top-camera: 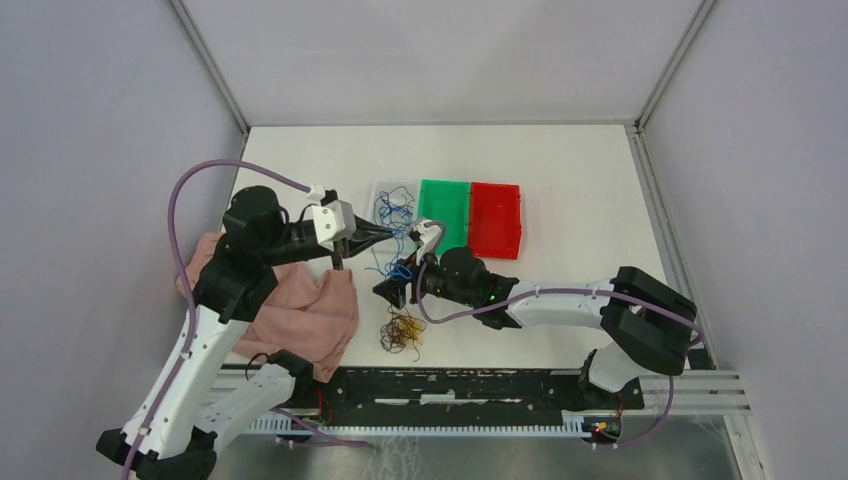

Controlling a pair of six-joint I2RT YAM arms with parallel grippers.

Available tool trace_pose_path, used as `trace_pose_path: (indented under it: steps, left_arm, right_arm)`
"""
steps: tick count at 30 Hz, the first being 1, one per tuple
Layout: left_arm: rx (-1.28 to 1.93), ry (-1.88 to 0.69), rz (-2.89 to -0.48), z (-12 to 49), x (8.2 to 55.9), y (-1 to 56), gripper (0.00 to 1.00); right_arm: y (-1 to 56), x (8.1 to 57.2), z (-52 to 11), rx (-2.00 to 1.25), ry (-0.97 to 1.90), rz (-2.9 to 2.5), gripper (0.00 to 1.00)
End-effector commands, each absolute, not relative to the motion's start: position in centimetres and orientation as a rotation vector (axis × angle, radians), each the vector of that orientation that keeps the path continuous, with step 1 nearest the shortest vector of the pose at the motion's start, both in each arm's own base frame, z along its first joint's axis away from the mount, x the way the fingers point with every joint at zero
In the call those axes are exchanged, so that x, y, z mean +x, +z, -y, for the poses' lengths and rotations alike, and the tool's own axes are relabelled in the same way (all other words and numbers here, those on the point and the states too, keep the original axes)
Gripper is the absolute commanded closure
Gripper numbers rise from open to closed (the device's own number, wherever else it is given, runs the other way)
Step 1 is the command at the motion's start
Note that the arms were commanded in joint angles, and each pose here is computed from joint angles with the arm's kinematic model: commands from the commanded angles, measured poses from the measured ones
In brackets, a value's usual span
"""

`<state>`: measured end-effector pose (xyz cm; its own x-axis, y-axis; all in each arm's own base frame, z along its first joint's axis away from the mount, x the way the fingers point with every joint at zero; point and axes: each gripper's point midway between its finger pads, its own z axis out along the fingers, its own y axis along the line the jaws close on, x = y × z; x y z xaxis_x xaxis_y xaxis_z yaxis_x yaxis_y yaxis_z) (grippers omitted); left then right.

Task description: Untangle the cables

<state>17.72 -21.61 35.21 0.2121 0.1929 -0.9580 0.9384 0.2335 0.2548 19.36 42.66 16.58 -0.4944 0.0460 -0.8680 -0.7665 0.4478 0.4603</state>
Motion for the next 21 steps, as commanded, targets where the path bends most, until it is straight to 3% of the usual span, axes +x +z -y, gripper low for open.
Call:
trace_pose_path:
  steps: [1, 13, 21]
  left_arm:
    - [1.191, -0.758, -1.122, 22.0, 17.2, 40.6, 0.97]
    - [1.161, -0.689, -1.043, 21.6, 17.6, 44.3, 0.97]
    - [1.173, -0.691, -1.060, 21.5, 17.3, 43.2, 0.97]
  right_arm:
    - [16.9, 21.0, -42.2, -0.527, 1.091, -1.774, 0.33]
    - [12.3, 21.3, -38.3, -0.460, 0.945, -1.853, 0.44]
    - [19.4, 21.4, -34.6, -0.516, 0.868, -1.690, 0.28]
